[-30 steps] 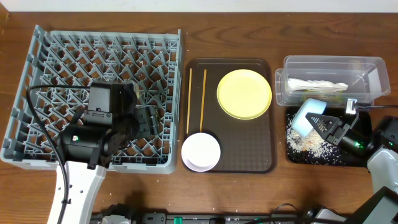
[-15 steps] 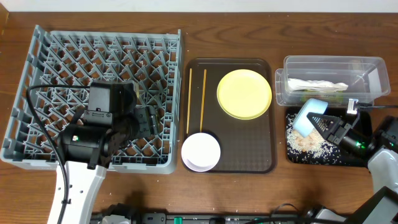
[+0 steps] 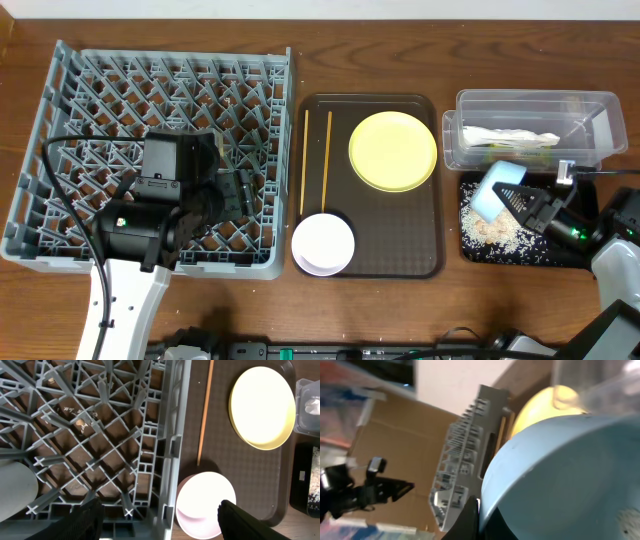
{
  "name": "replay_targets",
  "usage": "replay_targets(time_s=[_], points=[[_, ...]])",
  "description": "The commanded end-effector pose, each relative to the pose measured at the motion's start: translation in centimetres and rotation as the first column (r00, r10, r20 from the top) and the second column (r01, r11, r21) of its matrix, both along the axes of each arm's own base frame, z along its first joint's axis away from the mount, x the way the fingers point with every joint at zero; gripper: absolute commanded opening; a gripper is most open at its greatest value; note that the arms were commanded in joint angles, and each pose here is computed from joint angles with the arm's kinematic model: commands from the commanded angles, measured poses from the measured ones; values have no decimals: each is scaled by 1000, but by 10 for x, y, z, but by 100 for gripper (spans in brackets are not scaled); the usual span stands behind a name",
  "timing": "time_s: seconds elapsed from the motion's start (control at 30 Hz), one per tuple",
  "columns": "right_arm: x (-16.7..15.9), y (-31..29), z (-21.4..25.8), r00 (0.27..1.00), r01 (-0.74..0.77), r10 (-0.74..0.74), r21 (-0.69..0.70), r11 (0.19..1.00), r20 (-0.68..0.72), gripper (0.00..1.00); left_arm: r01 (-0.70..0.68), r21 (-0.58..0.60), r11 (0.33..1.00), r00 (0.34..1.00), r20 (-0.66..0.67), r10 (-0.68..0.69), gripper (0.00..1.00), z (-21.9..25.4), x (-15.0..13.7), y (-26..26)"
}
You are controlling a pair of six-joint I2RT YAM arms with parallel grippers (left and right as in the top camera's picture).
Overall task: Sort waste into correct bins and load items into the dishwasher
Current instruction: 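Carry the blue bowl to the black tray and tip out its rice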
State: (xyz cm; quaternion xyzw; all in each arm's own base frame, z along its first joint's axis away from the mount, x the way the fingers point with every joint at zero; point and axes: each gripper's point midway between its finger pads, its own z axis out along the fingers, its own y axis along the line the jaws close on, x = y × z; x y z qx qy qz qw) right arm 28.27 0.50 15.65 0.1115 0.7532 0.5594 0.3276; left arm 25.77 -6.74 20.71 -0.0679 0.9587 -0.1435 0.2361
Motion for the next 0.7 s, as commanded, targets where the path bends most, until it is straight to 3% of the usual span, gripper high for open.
replay_targets(time_s=[0.0,0.03,0.07,0.13,0.17,0.23,0.27,0.37,0.47,0.57,0.67], points=[[1,0,-8,1000,6,-7,-64,998,-16,1,-16,6,1000,1000,21,16,75,7,4,3],[1,-3,-17,993,36,-42,-54,998,-110,1,-17,6,1000,1000,22,16,76,7,4,3],[-1,1,-9,997,16,-17,-13,1000,-80,1,-16,5,1000,1000,24,16,75,7,4,3],[-6,13,21,990,-69,63,44,997,125,1,-16,5,1000,1000,23,16,75,7,4,3],[-6,14,20,987,-75,71,19,997,146,1,-16,5,1000,1000,24,16,76,7,4,3],[0,4,-12,999,-4,1,-67,998,-47,1,-17,5,1000,1000,25,16,76,7,5,3],[-1,4,-15,995,8,-13,-45,999,-96,1,-17,5,1000,1000,24,16,76,7,5,3],[-7,20,17,986,-88,88,-4,996,139,1,-16,5,1000,1000,24,16,75,7,4,3],[-1,9,-14,998,-16,11,-75,997,-67,1,-17,5,1000,999,27,16,76,8,5,3],[-2,14,-2,999,-44,45,-59,997,12,1,-17,4,1000,999,27,17,75,8,5,3],[1,8,-14,997,-9,3,-83,997,-77,1,-16,4,1000,999,29,16,75,8,5,3]])
